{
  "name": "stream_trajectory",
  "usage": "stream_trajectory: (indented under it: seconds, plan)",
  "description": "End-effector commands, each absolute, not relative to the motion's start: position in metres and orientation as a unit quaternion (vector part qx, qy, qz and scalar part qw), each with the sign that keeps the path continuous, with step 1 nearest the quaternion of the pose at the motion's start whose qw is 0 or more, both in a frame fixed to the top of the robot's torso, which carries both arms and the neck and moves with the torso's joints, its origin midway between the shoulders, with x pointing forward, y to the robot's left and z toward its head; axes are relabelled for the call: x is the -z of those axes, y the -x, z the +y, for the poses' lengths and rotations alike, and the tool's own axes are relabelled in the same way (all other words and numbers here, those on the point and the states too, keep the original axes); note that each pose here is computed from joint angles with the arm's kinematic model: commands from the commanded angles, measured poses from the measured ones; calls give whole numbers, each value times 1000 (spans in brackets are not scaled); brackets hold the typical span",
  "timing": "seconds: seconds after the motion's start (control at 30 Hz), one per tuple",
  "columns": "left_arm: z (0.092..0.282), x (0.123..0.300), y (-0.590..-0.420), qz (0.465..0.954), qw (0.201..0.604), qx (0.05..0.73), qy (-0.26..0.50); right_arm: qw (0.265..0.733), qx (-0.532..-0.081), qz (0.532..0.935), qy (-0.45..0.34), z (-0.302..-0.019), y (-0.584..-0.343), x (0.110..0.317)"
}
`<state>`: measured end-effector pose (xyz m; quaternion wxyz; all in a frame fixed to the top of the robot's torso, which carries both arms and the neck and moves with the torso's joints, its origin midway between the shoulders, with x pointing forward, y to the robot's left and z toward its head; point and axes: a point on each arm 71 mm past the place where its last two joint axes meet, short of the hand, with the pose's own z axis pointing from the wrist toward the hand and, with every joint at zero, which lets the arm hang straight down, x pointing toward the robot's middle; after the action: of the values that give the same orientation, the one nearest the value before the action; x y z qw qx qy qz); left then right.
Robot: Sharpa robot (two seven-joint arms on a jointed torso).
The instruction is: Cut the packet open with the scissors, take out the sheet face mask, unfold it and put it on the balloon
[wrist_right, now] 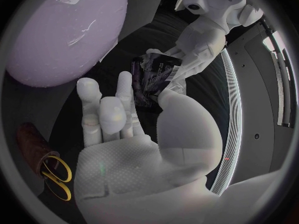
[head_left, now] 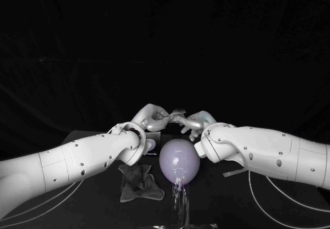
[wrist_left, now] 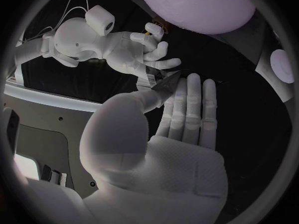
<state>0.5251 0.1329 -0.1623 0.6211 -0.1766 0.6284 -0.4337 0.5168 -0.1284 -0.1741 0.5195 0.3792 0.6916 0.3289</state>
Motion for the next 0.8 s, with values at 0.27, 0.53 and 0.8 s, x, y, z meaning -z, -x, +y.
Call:
stream_trajectory:
  seconds: [0.27, 0.53, 0.8]
  plan:
    - [130, 156, -525, 610, 646, 435, 149, 493, -358, 693, -387, -122, -513, 174]
    - [124, 154, -523, 605, 651, 439, 132, 485, -340, 702, -396, -118, -519, 178]
    - [121, 151, -520, 592, 667, 440, 107, 497, -333, 685, -416, -118, -523, 177]
